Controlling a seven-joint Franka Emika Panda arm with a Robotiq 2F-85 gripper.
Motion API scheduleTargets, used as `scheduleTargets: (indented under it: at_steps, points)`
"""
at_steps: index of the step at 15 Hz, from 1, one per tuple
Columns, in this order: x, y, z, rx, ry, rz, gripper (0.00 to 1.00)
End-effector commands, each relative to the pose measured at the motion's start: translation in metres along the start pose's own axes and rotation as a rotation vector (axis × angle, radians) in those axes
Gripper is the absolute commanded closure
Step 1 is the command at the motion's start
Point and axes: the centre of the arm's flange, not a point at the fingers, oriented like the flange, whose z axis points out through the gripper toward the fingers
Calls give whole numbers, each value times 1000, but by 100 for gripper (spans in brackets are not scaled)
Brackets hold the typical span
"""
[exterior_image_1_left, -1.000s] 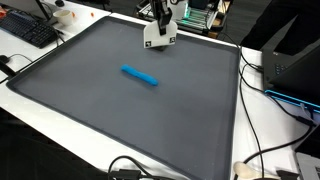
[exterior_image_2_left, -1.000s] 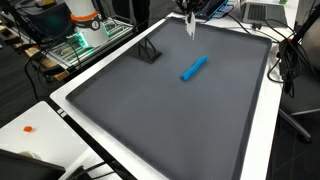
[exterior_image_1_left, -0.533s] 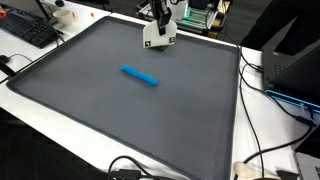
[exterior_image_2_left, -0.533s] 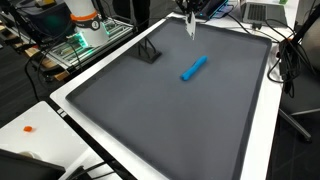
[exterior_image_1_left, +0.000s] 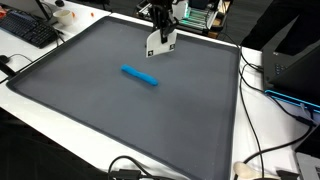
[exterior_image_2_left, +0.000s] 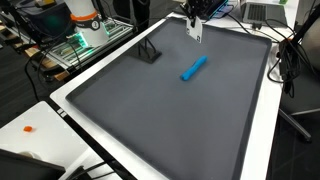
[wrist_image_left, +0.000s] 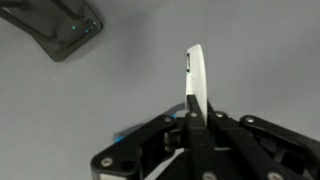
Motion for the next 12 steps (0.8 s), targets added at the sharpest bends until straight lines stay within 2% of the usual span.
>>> scheduleTargets:
  at_steps: [1,6,12]
  points:
    - [12,-16,14,-37,52,-169,99]
    - [33,-31,23,-79,74,-326,99]
    - [56,-38,47,-98,35,-408,99]
